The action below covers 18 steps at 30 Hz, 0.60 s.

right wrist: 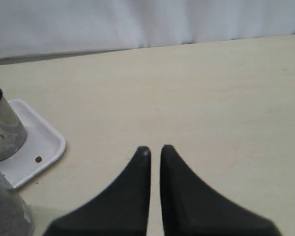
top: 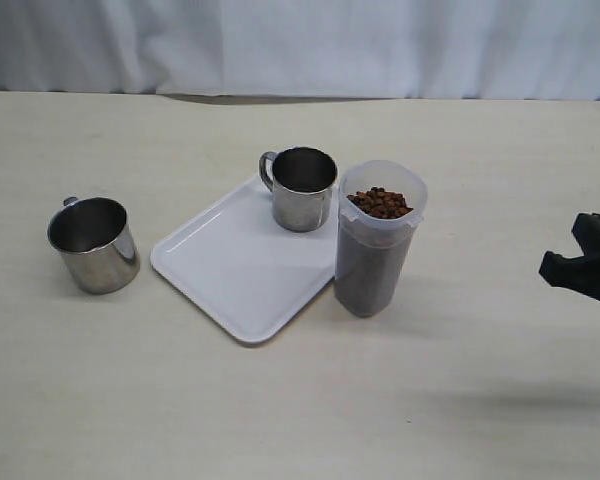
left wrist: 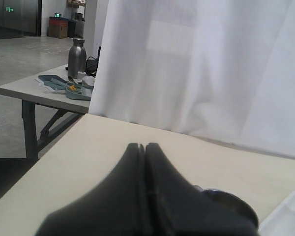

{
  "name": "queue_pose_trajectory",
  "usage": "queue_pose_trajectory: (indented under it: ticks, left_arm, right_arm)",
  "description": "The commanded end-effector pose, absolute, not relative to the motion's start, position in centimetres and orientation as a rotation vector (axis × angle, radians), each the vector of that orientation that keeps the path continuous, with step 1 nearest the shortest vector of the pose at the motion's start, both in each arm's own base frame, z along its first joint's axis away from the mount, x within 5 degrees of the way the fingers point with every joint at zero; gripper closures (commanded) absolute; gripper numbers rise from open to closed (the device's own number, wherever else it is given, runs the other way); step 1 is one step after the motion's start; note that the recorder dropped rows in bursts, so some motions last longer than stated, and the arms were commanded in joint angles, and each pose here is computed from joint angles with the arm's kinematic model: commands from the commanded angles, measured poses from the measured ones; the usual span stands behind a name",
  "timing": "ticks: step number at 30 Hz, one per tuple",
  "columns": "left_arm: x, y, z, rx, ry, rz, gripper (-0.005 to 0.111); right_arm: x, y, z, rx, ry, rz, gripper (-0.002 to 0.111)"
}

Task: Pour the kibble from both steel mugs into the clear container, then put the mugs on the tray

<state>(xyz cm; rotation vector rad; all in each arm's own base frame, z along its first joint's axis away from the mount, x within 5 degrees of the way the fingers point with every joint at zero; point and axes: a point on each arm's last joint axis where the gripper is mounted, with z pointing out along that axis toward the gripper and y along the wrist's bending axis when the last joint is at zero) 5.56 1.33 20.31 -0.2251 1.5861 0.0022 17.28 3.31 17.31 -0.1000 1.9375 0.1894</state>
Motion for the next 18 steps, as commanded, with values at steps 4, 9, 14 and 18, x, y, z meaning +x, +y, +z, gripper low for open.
queue_pose_trajectory:
  ticks: [4, 9, 14, 18]
  left_arm:
    - [5.5, 1.3, 20.3, -0.227, 1.584, 0.002, 0.107]
    - [5.5, 1.3, 20.3, -0.227, 1.584, 0.002, 0.107]
    - [5.5, 1.3, 20.3, -0.227, 1.584, 0.002, 0.107]
    - [5.5, 1.3, 20.3, -0.227, 1.584, 0.002, 0.107]
  right_arm:
    - [15.6, 3.0, 19.8, -0.083, 1.839, 0.208, 0.103]
    - [12.9, 2.5, 22.4, -0.080, 1.692, 0.218, 0.103]
    - [10.3, 2.0, 22.0, -0.080, 1.581, 0.217, 0.103]
    - [8.8, 1.6, 22.0, -0.045, 1.486, 0.235, 0.103]
